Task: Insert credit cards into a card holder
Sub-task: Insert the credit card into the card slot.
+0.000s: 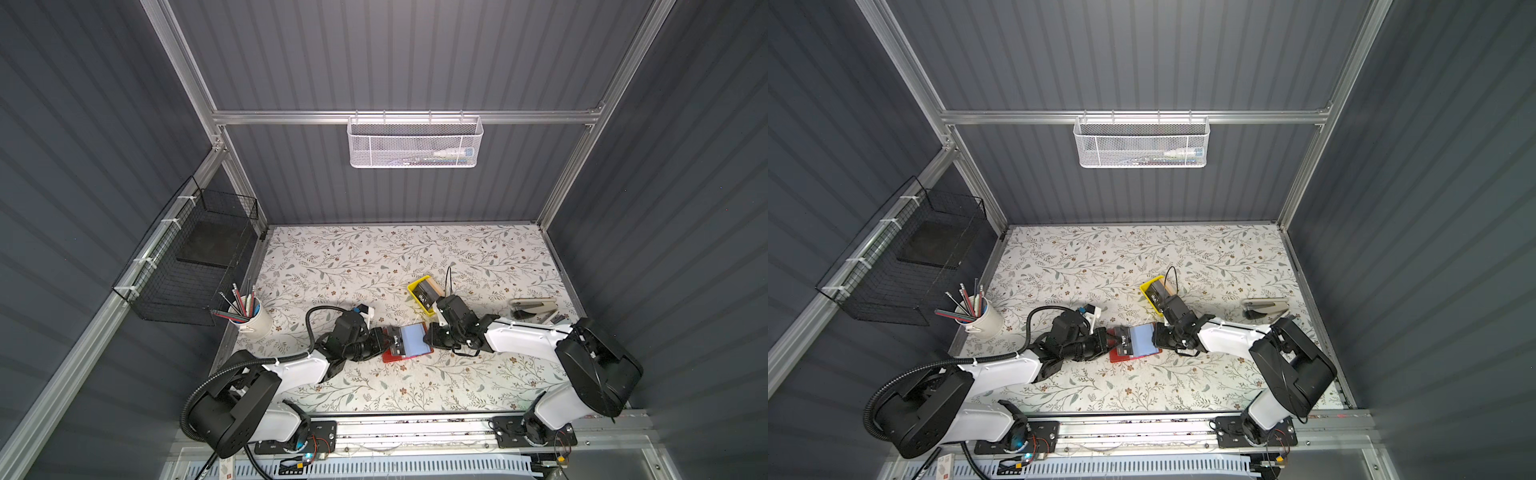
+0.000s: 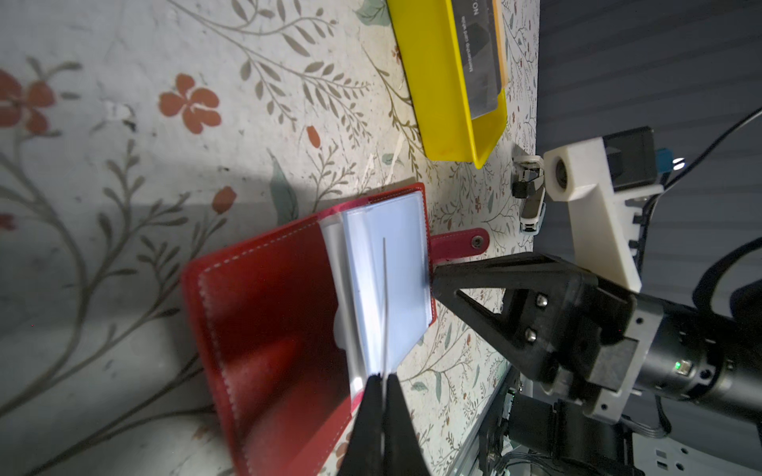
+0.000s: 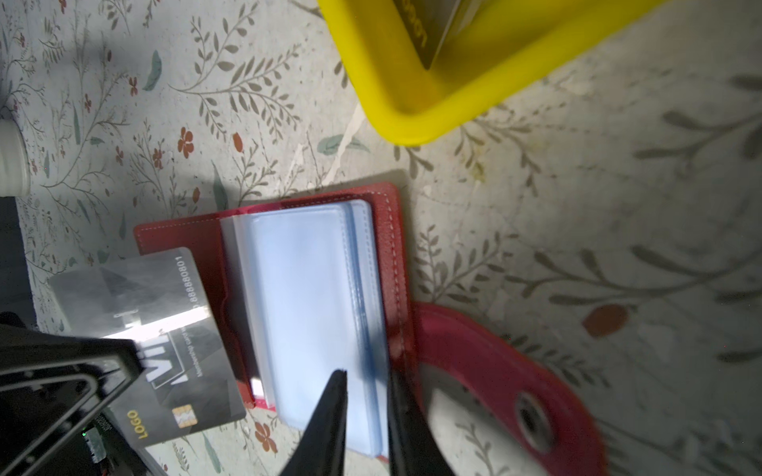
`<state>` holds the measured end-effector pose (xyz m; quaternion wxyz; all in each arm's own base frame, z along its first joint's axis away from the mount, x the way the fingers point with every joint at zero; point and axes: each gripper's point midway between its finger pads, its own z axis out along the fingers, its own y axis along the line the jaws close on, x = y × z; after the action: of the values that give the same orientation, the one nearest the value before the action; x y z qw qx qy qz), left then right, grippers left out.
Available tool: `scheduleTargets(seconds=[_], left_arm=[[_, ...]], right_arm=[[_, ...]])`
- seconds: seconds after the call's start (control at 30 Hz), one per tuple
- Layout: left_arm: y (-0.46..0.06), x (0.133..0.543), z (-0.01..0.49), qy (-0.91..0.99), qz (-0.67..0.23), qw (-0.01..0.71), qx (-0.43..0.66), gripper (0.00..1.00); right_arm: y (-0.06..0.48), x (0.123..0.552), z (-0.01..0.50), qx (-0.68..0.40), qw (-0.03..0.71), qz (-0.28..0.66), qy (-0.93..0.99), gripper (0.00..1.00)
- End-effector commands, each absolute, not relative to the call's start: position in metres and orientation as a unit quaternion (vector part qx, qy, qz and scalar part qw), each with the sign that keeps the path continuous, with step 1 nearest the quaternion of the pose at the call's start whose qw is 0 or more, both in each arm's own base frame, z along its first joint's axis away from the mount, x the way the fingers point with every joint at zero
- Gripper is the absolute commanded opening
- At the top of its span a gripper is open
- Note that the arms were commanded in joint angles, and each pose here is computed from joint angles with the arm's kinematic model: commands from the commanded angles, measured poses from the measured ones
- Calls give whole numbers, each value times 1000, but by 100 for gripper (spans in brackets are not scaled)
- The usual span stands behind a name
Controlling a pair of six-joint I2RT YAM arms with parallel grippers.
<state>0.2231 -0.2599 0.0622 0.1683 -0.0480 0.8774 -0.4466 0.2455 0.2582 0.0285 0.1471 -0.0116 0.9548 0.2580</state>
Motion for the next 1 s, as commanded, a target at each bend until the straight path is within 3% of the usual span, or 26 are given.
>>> scheduleTargets(seconds=[0.0, 0.97], left_arm=[[-258, 225, 59, 877, -445, 170, -65, 0], [-267, 227, 45, 868, -467, 139, -96, 0]], right_arm=[[252, 244, 21, -15, 146, 232, 961, 21], [248, 233, 10, -25, 146, 198, 969, 19]])
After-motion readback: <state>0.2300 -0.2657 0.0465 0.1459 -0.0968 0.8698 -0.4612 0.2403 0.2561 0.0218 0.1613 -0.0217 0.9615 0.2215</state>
